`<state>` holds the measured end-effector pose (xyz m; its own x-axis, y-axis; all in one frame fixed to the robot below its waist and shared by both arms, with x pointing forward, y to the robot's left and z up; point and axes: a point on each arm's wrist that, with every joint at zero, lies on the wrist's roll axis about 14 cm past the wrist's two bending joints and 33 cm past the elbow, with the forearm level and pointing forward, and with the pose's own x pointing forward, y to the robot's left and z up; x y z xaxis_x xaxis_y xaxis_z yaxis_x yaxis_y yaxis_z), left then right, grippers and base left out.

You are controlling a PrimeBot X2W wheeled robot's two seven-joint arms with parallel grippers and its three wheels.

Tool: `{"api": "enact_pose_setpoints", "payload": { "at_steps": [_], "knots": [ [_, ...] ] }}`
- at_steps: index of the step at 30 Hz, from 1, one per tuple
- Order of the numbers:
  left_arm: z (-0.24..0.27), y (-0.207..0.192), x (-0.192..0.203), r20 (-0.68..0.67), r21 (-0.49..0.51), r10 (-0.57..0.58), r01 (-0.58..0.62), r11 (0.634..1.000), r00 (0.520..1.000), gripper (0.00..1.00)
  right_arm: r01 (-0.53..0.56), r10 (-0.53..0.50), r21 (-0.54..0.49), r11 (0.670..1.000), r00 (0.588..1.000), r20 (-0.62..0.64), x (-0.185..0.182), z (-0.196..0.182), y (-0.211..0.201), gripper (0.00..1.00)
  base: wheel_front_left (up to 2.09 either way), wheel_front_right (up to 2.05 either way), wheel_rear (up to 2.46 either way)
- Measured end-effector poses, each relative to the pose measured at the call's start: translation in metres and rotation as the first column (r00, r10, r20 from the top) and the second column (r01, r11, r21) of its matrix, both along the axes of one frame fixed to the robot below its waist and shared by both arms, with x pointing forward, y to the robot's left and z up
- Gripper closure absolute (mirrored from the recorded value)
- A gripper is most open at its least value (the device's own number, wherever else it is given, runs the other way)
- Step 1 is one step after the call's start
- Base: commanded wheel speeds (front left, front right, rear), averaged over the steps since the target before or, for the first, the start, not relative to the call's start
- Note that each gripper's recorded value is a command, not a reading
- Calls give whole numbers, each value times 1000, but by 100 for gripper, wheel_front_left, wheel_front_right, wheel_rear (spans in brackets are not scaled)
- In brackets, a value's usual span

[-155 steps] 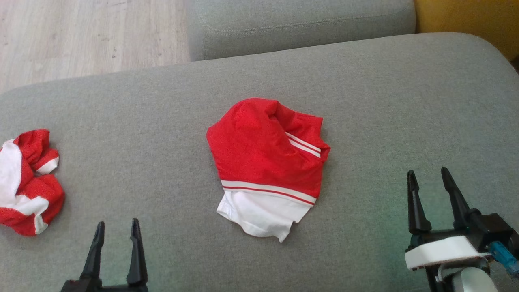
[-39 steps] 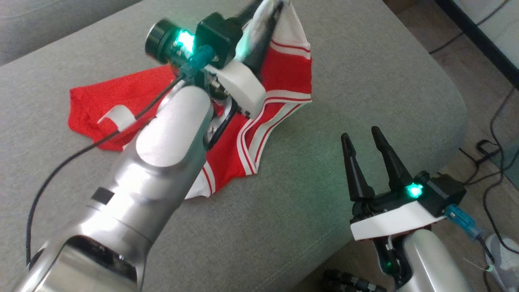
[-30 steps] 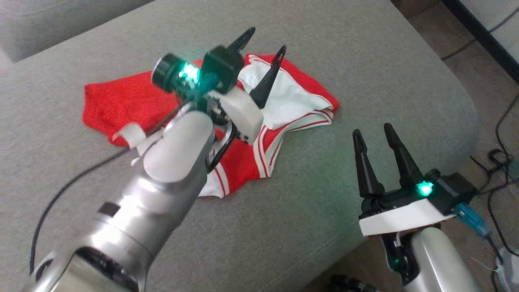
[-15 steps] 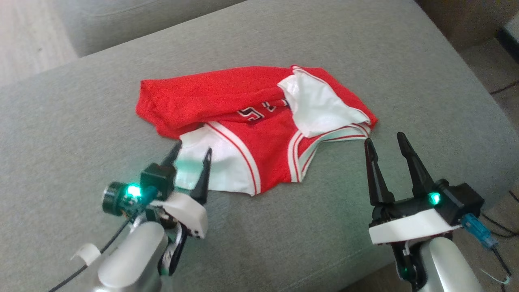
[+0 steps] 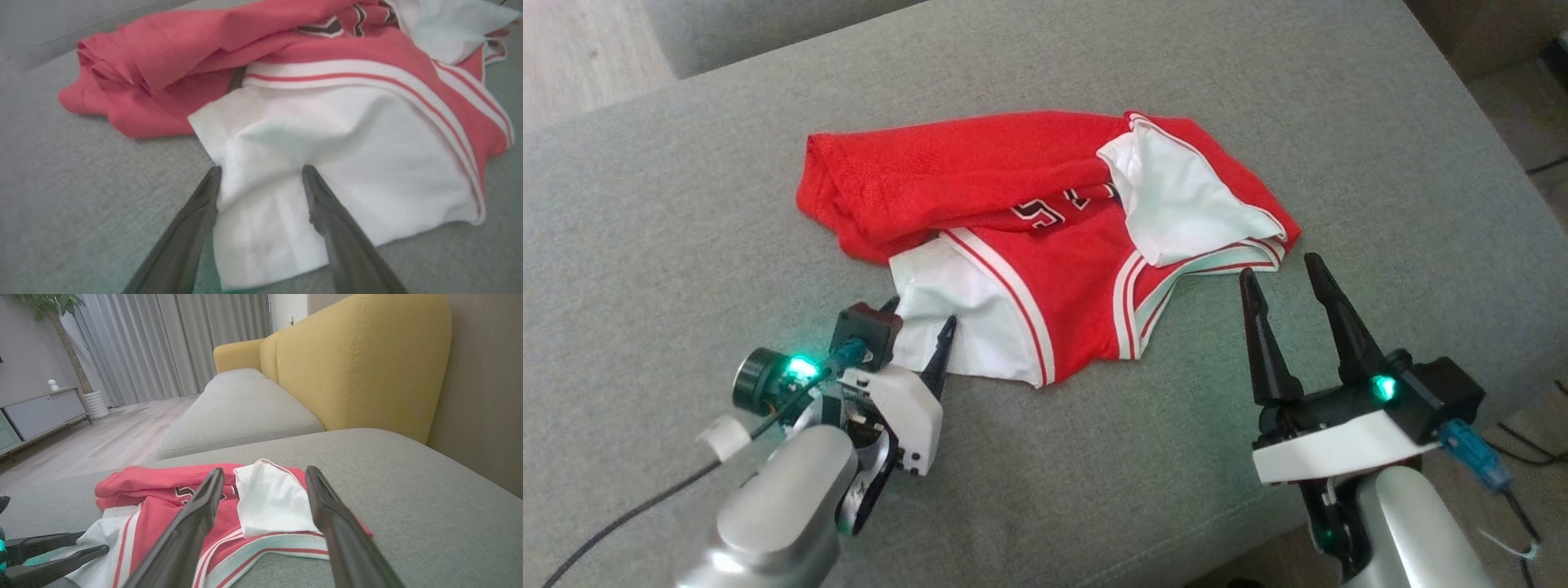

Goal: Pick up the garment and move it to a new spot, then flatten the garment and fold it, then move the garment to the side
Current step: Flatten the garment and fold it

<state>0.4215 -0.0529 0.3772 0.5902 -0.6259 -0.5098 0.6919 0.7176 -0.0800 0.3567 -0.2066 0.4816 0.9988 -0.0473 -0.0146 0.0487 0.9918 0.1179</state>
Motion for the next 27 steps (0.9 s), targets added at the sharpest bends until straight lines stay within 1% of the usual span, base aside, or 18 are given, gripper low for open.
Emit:
{"api": "enact_pose_setpoints", "payload": {
  "at_steps": [1, 2, 3, 4, 5, 10, 13, 15, 19, 22, 27],
  "knots": [
    [-4, -1, -2, -14, 16, -22, 23, 1000, 1000, 0, 3, -3, 0, 1000, 1000, -2, -1, -1, -1, 0, 0, 0, 0],
    [-6, -2, -5, -28, 26, -44, 45, 999, 999, 12, 5, -5, -1, 1000, 1000, -4, -1, -1, -1, 0, 0, 0, 0],
    [-8, -4, -7, -42, 36, -67, 69, 997, 997, 59, 8, -8, -1, 1000, 1000, -7, -1, -2, -2, 0, 0, 0, 0],
    [-9, -6, -7, -47, 41, -88, 90, 995, 995, 98, 11, -11, -1, 1000, 1000, -9, -2, -2, -3, 0, 0, 0, 0],
    [-8, -8, -8, -56, 42, -105, 108, 993, 993, 100, 13, -13, -1, 1000, 1000, -9, -2, -2, -4, 0, 0, 0, 0],
    [-3, -26, -25, -105, 15, -189, 192, 981, 976, 100, 24, -24, 7, 1000, 1000, -4, -5, 0, -7, 0, 0, 0, 0],
    [8, -43, -48, -120, -24, -275, 274, 962, 954, 100, 24, -24, 8, 1000, 1000, -3, -5, 0, -7, 0, 0, 0, 0],
    [24, -62, -69, -121, -80, -346, 339, 937, 930, 100, 25, -25, 8, 1000, 1000, -2, -6, 0, -7, 0, 0, 0, 0],
    [56, -91, -101, -92, -159, -467, 450, 879, 879, 100, 29, -29, 14, 999, 1000, 6, -9, 3, -7, 0, 0, 0, 0],
    [74, -109, -125, -76, -200, -541, 519, 831, 838, 100, 35, -35, 14, 999, 999, 9, -12, 4, -8, 0, 0, 0, 0],
    [96, -139, -163, -62, -287, -637, 598, 748, 768, 100, 67, -68, 22, 997, 998, 11, -19, 6, -17, 0, 0, 0, 0]
  ]
}}
